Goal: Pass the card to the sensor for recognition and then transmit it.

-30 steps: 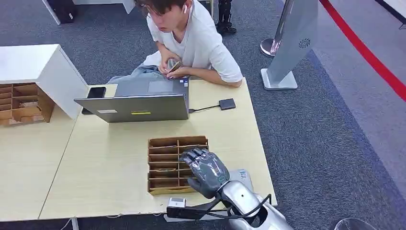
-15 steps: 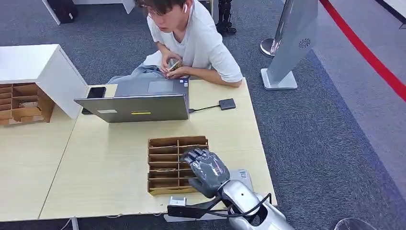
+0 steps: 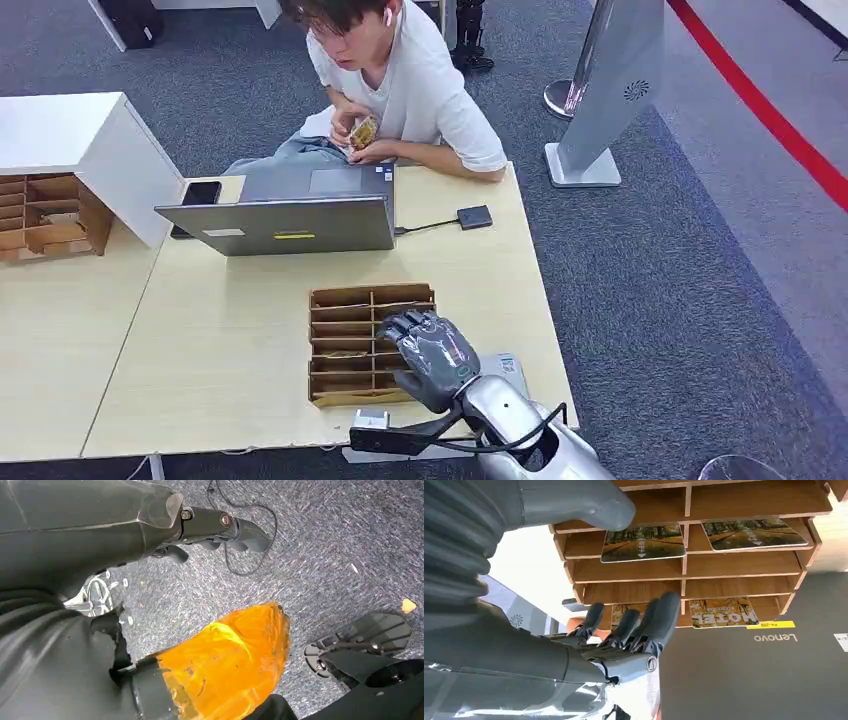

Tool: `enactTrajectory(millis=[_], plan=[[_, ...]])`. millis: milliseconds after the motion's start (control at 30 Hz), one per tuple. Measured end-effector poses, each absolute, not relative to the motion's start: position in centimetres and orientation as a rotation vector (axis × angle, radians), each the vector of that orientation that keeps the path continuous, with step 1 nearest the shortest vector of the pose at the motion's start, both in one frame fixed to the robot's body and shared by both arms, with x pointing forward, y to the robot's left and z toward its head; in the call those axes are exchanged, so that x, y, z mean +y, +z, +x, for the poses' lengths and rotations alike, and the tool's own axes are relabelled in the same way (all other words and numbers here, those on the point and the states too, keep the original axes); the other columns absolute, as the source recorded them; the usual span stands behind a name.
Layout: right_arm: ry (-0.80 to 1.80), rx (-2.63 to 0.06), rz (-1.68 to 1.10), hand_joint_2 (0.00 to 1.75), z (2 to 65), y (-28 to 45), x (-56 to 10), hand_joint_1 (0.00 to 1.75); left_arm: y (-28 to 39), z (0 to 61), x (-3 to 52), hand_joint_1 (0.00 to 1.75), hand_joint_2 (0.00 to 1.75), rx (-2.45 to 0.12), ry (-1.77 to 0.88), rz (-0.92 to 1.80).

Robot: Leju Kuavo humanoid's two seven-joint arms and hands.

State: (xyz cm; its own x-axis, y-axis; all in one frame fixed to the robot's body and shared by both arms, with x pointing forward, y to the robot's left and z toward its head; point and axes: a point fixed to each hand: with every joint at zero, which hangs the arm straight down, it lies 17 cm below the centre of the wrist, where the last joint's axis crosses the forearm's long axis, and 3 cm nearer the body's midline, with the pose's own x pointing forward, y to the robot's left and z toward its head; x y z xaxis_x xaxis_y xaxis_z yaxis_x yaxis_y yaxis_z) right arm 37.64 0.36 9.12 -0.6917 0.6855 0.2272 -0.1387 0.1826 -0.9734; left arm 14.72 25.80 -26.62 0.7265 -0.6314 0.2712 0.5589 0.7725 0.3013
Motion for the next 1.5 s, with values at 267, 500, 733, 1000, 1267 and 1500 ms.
enactTrajectory(millis=[267,500,733,1000,1267,1500], plan=[[1.586,-1.785,-0.508,1.75,37.7,8.8,0.3,0.7,-26.6,14.7,25.8,0.0,0.0,-0.372,-0.66,0.205],[1.595,-1.76,-0.499,1.75,37.7,8.2,0.1,0.73,-26.6,14.7,25.9,0.0,0.0,-0.371,-0.654,0.205],[1.598,-1.745,-0.495,1.75,37.8,7.8,0.0,0.72,-26.6,14.7,25.7,0.0,0.0,-0.372,-0.657,0.203],[1.608,-1.714,-0.494,1.75,37.9,7.0,-0.3,0.68,-26.6,14.7,25.6,0.0,0.0,-0.373,-0.663,0.203],[1.607,-1.708,-0.489,1.75,38.1,6.8,0.0,0.66,-26.6,14.7,25.5,0.0,0.0,-0.373,-0.666,0.202],[1.606,-1.71,-0.487,1.75,38.3,7.1,0.4,0.7,-26.6,14.8,25.4,0.0,0.0,-0.374,-0.669,0.2]])
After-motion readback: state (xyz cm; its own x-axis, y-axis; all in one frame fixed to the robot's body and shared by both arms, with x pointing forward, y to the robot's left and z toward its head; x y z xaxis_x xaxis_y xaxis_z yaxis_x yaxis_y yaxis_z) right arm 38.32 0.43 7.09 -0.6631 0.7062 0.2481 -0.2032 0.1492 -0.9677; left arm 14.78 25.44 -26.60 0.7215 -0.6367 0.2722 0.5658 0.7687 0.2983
